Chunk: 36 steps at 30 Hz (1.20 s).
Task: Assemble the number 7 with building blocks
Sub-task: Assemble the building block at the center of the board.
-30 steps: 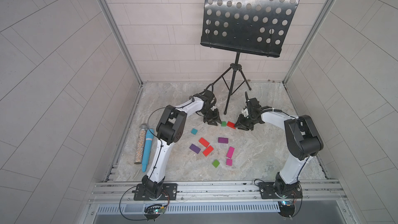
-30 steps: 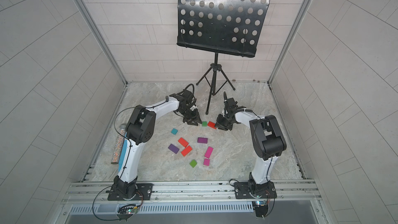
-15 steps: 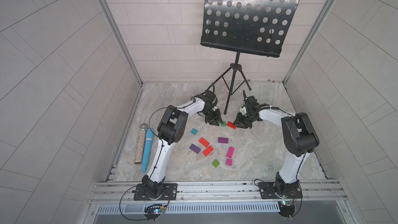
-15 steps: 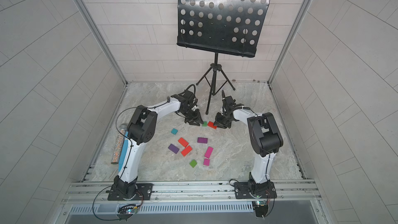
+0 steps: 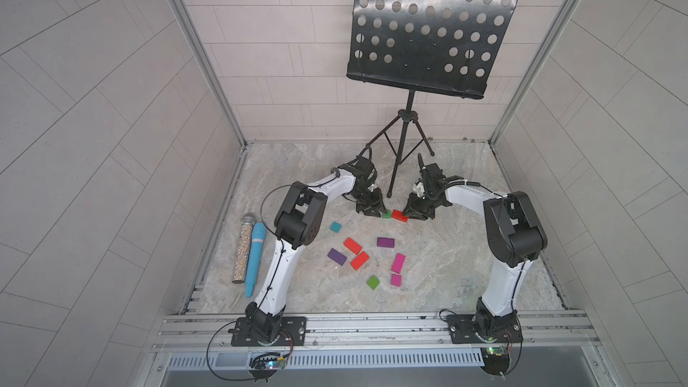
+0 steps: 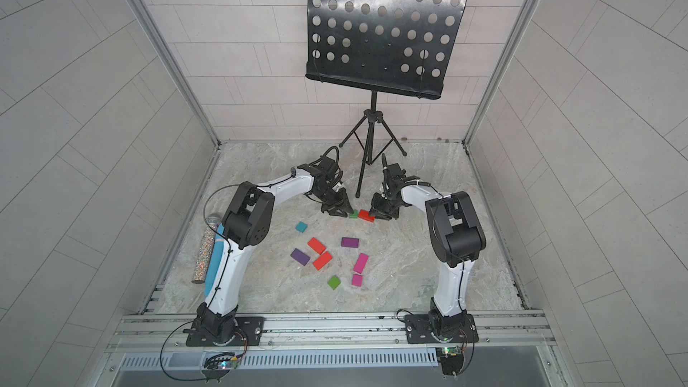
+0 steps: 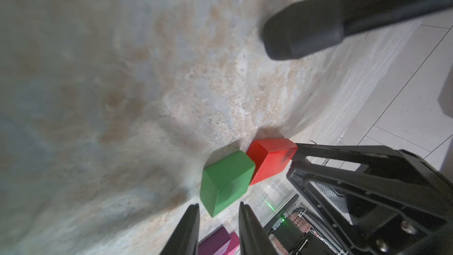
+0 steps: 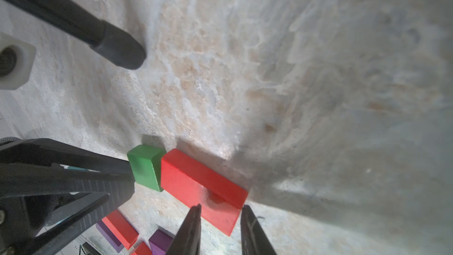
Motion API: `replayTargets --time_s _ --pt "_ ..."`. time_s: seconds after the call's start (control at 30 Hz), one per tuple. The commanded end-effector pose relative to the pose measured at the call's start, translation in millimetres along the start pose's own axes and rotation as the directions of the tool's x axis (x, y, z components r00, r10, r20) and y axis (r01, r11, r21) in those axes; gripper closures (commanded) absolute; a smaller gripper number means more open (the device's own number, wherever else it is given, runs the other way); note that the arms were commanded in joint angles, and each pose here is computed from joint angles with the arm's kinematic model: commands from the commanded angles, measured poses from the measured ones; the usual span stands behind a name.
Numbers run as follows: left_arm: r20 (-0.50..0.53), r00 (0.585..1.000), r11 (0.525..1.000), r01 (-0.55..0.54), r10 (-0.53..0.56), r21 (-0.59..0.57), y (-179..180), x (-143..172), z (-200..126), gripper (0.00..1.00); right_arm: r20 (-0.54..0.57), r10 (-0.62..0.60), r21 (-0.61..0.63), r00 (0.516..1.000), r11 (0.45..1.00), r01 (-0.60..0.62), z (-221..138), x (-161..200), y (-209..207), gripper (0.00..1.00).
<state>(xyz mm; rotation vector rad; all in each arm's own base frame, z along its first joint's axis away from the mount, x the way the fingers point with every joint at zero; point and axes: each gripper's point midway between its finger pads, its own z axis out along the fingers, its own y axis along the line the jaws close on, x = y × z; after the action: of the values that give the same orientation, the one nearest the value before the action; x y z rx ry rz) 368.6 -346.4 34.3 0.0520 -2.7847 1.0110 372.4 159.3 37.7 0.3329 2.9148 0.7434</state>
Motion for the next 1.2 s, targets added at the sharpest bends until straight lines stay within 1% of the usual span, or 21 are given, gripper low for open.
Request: replayTargets --time_s 0.0,0.47,1.17 --pt "0.000 1.000 1.000 -0.002 0.002 0.010 -6 -3 4 0.67 -0.023 -0.023 0.029 0.999 0.999 0.024 4 1 -2 0.68" --pt "0.007 1.000 1.000 -0.001 0.001 0.022 -9 -5 4 0.68 -0.024 -0.049 0.043 0.999 0.998 0.050 5 -9 0 0.68" --pt "0.004 1.000 0.999 0.004 -0.004 0.039 -11 -6 5 0.68 -0.026 -0.039 0.047 0.999 0.998 0.040 9 -18 4 0.69"
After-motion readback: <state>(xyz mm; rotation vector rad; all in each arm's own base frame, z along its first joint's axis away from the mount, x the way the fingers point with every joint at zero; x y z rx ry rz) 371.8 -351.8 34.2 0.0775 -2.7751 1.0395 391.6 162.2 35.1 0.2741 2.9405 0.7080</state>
